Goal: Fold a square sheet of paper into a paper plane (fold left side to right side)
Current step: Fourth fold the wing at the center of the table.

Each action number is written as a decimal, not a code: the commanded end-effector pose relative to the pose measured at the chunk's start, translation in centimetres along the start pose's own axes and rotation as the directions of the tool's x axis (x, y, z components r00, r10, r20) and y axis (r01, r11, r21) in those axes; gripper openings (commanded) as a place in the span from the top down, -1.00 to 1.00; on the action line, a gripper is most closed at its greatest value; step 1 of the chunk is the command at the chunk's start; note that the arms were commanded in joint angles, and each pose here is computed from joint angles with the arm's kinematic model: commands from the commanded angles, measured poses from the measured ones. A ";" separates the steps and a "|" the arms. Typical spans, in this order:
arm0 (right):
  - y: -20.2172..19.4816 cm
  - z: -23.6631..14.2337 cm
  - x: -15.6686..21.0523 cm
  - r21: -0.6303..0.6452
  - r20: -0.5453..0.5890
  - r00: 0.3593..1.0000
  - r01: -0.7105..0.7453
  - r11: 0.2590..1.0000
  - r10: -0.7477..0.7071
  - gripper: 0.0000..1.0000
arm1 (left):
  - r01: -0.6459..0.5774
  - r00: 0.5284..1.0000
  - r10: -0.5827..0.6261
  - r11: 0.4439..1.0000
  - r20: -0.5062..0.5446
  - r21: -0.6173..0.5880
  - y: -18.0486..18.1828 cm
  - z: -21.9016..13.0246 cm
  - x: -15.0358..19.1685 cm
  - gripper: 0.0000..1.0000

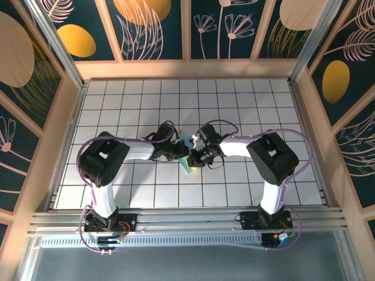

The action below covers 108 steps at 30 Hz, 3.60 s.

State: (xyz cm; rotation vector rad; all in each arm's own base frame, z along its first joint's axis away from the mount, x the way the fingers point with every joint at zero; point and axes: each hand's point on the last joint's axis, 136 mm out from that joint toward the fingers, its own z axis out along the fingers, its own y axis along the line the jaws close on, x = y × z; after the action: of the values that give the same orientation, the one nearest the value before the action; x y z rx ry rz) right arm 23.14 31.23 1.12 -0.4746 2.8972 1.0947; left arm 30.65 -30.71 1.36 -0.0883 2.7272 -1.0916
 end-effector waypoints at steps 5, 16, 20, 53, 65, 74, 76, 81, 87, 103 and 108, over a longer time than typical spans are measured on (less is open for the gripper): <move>-8.3 1.5 5.9 0.312 -0.144 0.980 -0.086 0.946 0.137 1.00 | -0.003 0.994 0.011 0.998 0.106 -0.070 2.6 -0.2 -4.4 0.95; -8.4 1.6 6.2 0.311 -0.155 0.978 -0.087 0.946 0.140 1.00 | -0.017 0.987 0.030 0.996 0.156 -0.082 3.4 -0.5 -9.0 0.94; -8.4 1.6 6.2 0.311 -0.155 0.978 -0.088 0.946 0.142 1.00 | -0.023 0.984 0.037 0.996 0.174 -0.084 3.6 -0.5 -10.7 0.94; -7.4 0.9 4.4 0.260 -0.115 0.988 -0.068 0.963 0.101 1.00 | -0.120 0.991 0.110 0.984 0.082 0.132 -2.1 -1.4 -3.9 0.95; -6.7 0.7 4.1 0.235 -0.116 0.990 -0.055 0.971 0.084 1.00 | -0.027 0.997 0.032 0.997 0.064 -0.072 3.1 0.9 -3.9 0.99; 0.5 -2.4 -1.1 -0.034 0.041 0.999 0.015 0.999 -0.013 1.00 | -0.002 0.998 0.007 0.996 0.058 -0.086 4.0 0.7 -3.1 1.00; 2.7 -3.8 -2.3 -0.118 0.089 0.996 0.036 0.992 -0.025 1.00 | 0.000 0.998 0.005 0.996 0.057 -0.085 4.0 0.7 -3.0 1.00; 3.5 -4.3 -3.4 -0.178 0.121 0.992 0.043 0.983 -0.022 1.00 | 0.012 0.998 -0.007 0.997 0.062 -0.080 4.1 0.6 -2.8 1.00; 3.3 -2.7 -4.0 -0.199 0.127 0.992 0.021 0.980 0.005 1.00 | 0.017 0.998 -0.013 0.997 0.066 -0.074 4.1 0.5 -2.7 1.00; 1.2 0.1 -4.3 -0.149 0.117 0.992 -0.037 0.988 0.054 1.00 | 0.020 0.998 -0.015 0.997 0.060 -0.074 4.2 0.6 -2.5 1.00; -0.2 0.6 -3.6 -0.092 0.100 0.993 -0.056 0.994 0.065 1.00 | 0.018 0.998 -0.014 0.997 0.063 -0.075 4.2 0.5 -2.6 1.00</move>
State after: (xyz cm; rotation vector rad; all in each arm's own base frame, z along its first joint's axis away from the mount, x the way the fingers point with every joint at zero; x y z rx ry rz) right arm 26.77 32.94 2.11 -0.3315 2.7636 1.2877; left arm 34.51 -29.86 1.51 -0.0712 2.6222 -1.1008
